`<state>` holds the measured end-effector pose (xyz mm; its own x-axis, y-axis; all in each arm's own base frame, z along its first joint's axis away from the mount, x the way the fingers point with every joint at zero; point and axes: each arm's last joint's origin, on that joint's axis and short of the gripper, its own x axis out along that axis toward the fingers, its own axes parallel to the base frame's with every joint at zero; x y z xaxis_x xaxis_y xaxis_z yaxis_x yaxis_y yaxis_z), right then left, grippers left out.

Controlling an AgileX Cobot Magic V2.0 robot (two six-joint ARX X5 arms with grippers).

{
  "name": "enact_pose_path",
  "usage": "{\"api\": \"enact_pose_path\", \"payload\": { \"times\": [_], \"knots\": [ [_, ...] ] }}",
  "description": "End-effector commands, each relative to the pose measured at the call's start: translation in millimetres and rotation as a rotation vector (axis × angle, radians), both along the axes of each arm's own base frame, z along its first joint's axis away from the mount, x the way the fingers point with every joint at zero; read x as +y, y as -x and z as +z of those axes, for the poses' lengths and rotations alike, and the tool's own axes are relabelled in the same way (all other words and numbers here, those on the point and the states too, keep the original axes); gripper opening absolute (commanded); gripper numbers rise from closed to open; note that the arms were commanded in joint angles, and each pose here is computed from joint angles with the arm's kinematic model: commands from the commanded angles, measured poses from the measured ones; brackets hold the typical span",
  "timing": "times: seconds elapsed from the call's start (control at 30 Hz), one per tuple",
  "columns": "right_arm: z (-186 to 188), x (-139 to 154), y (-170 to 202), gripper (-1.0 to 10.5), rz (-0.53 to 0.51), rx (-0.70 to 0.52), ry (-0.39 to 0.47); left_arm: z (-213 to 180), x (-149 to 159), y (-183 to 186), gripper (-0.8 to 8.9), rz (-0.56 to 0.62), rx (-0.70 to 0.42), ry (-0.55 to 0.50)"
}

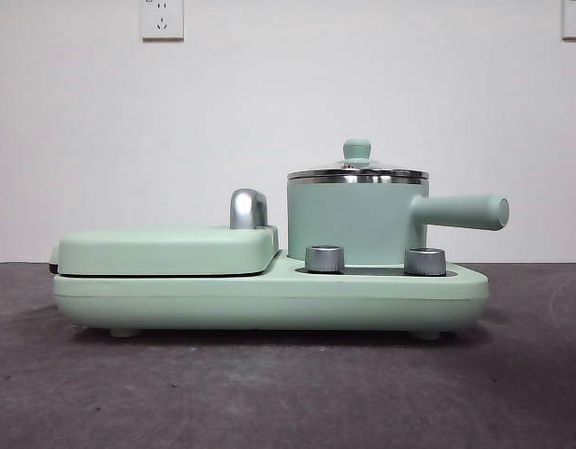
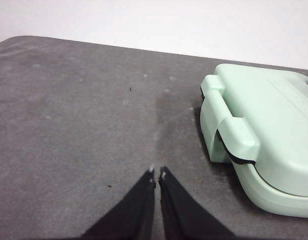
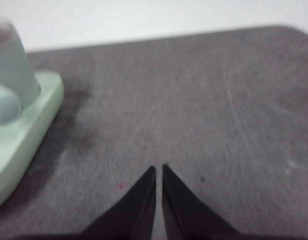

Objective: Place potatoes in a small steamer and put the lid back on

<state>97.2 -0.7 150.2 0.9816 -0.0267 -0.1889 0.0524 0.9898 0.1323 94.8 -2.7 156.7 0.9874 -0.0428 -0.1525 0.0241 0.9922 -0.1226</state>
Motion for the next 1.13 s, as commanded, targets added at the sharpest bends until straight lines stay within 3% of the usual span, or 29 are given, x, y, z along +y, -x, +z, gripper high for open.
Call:
{"api": "enact_pose_path", "payload": {
  "times": [0.03, 0.23, 1.13],
  "knots": [
    [-0.9, 1.4, 0.9, 0.2, 0.03, -0.009, 0.072, -6.8, 0.1, -0.8, 0.2, 0.004, 0.021, 0.002],
    [-0.2, 3.8, 1.5, 0.2, 0.089, -0.019, 0.137, -7.0, 0.1, -0.8, 0.2, 0.004, 0.024, 0.002],
    [2.2, 3.6, 1.2, 0.2, 0.084, -0.042, 0.14, -7.0, 0.1, -0.8, 0.2, 0.004, 0.024, 0.002]
  ]
}}
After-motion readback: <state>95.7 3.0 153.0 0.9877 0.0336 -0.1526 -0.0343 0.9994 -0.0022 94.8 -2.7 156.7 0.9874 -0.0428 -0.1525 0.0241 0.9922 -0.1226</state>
